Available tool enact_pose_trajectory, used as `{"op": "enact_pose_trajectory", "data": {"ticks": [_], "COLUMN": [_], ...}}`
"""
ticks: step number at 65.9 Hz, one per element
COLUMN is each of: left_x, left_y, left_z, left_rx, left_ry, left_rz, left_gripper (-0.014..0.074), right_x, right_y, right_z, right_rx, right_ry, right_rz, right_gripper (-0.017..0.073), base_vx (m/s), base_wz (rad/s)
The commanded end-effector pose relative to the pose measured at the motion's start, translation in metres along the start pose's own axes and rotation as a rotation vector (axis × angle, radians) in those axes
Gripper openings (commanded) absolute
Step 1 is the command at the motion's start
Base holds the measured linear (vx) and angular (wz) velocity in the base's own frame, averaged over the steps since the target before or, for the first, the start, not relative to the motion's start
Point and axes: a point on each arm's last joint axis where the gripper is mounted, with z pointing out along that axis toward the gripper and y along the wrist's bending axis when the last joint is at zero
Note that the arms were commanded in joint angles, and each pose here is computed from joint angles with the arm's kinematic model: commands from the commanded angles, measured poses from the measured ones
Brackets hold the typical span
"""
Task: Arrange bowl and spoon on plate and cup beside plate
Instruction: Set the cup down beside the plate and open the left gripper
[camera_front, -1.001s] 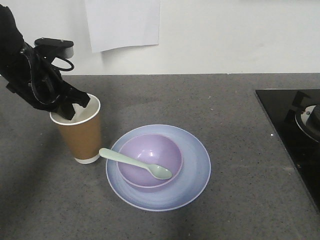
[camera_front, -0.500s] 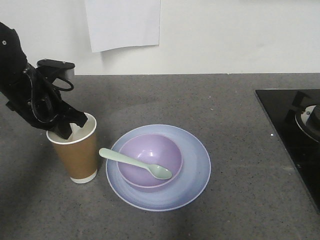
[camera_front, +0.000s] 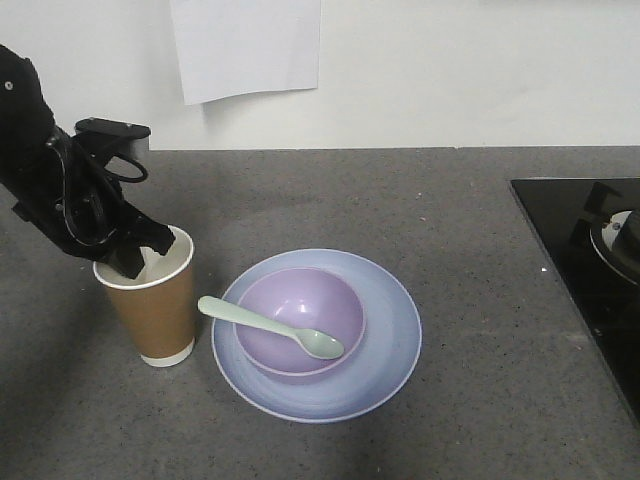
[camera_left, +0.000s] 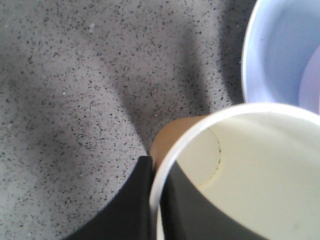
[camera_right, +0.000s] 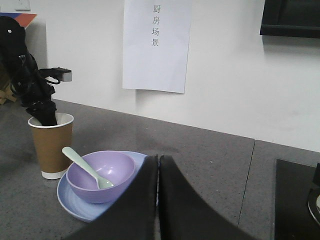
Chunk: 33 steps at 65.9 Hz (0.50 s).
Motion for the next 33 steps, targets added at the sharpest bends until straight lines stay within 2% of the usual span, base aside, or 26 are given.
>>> {"op": "enact_pose_trajectory", "data": {"ticks": [1,33], "left_x": [0.0020,-0.0026], "left_y": [-0.0048,-0.0073], "left_z": [-0.0171,-0.0264], "left_rx": [0.013,0.026], "left_ry": [-0.052,-0.083], "left_rz": [0.005,0.005], "left_gripper": [0.0037,0.0236], "right_x": [-0.0115,-0.0115], "right_y": [-0.0013,-0.0015], "right_z": [0.0034,0.0034], "right_rx": [0.011,0.011], "right_ry": [-0.057,-0.057], "right_rz": [0.006,0.034], "right_gripper": [-0.0006,-0.0006], "base_vx": [0.00,0.00], "base_wz": [0.00,0.00]}}
